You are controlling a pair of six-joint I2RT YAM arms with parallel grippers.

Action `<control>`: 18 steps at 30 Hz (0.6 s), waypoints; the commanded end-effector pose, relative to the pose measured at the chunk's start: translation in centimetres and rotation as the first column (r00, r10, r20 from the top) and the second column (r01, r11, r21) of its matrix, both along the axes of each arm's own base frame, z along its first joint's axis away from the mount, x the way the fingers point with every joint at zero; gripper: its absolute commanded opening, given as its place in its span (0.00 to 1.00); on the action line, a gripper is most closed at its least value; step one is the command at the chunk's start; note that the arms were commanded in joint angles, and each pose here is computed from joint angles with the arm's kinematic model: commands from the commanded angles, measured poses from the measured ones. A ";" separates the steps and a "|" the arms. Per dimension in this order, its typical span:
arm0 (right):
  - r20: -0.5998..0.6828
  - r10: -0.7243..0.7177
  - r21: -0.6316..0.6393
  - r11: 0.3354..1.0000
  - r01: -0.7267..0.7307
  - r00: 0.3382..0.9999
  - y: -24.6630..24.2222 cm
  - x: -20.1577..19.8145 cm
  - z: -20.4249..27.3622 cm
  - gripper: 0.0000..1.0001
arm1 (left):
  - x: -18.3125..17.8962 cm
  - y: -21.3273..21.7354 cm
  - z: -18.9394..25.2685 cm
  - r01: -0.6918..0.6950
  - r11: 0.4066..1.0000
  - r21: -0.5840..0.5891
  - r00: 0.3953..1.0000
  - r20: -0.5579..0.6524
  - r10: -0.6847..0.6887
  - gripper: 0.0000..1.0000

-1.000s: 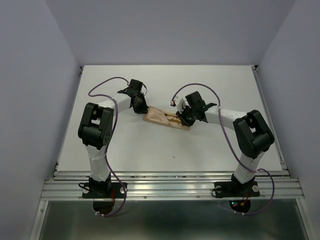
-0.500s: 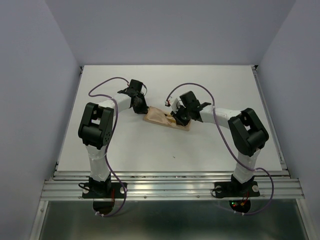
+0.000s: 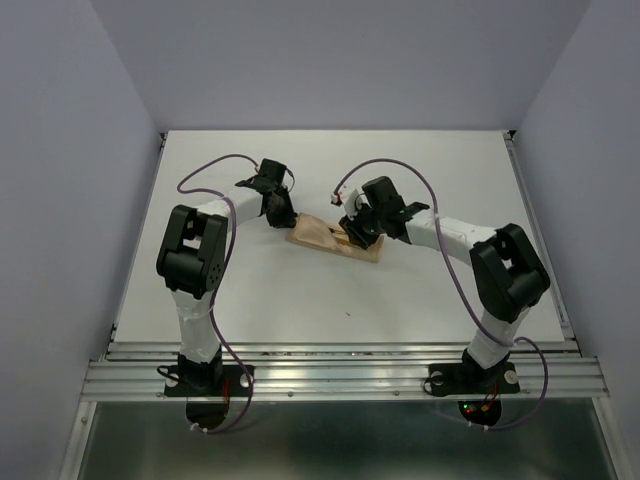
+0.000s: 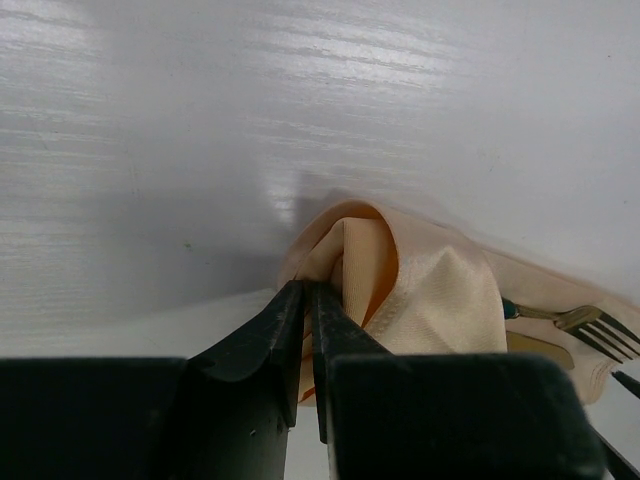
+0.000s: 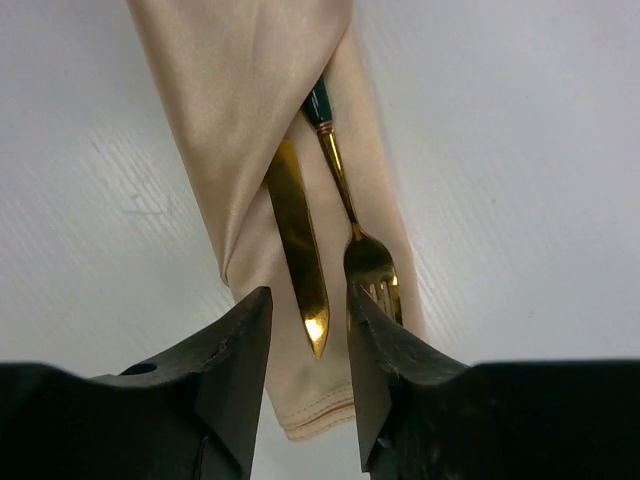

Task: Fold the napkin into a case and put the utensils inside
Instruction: Insert the knife into the folded napkin, then insert the fork into the folded napkin.

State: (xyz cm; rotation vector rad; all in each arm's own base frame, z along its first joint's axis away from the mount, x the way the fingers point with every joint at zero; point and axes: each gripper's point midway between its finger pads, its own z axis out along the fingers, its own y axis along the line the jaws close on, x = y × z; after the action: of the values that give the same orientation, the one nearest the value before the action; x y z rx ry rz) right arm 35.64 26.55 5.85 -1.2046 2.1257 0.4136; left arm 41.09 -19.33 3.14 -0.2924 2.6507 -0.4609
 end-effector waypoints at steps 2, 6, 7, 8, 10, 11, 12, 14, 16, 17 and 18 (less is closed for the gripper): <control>0.155 -0.049 0.098 0.995 0.035 0.987 0.7 1.4 5.8 0.44 | 0.7 -0.6 3.0 0.023 1.000 -0.007 0.998 0.061 -0.023 0.20; 0.190 -0.125 0.092 0.990 0.109 0.974 -0.4 1.9 5.5 0.45 | 0.9 -0.4 3.5 0.018 1.000 -0.002 0.997 0.072 -0.017 0.20; 0.199 -0.159 0.067 0.987 0.149 0.967 -1.4 2.4 5.1 0.43 | 0.9 -0.4 3.7 0.017 1.000 0.002 0.997 0.072 -0.017 0.20; 0.198 -0.162 0.053 0.987 0.155 0.967 -1.8 2.2 4.7 0.42 | 0.9 -0.3 3.7 0.017 1.000 0.004 0.997 0.073 -0.018 0.20; 0.188 -0.158 0.018 0.987 0.157 0.969 -2.6 1.5 3.4 0.38 | 0.9 -0.3 3.6 0.017 1.000 0.006 0.997 0.070 -0.017 0.20; 0.186 -0.153 0.005 0.988 0.155 0.971 -3.1 0.9 2.9 0.36 | 0.8 -0.3 3.5 0.019 1.000 0.008 0.997 0.070 -0.020 0.20; 0.192 -0.157 0.005 0.987 0.159 0.969 -3.2 0.9 2.9 0.34 | 0.8 -0.2 3.4 0.018 1.000 0.010 0.997 0.069 -0.019 0.20; 0.207 -0.168 0.013 0.986 0.169 0.964 -3.9 0.7 3.3 0.31 | 0.8 -0.1 3.2 0.017 1.000 0.011 0.998 0.064 -0.018 0.20; 0.217 -0.172 0.016 0.985 0.172 0.961 -4.3 0.4 3.0 0.31 | 0.8 -0.1 3.1 0.019 1.000 0.012 0.998 0.059 -0.020 0.20; 0.223 -0.172 0.016 0.985 0.173 0.960 -4.4 0.2 3.0 0.30 | 0.8 -0.1 3.2 0.019 1.000 0.012 0.998 0.060 -0.020 0.20; 0.227 -0.174 0.016 0.984 0.175 0.958 -4.5 0.2 3.0 0.29 | 0.8 -0.1 3.3 0.019 1.000 0.011 0.998 0.063 -0.020 0.20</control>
State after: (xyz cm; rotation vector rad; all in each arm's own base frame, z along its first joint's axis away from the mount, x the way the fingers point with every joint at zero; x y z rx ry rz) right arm 34.09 22.09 5.20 -1.0734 2.1436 0.2226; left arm 40.96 -19.23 3.23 -0.2825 2.6596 -0.4398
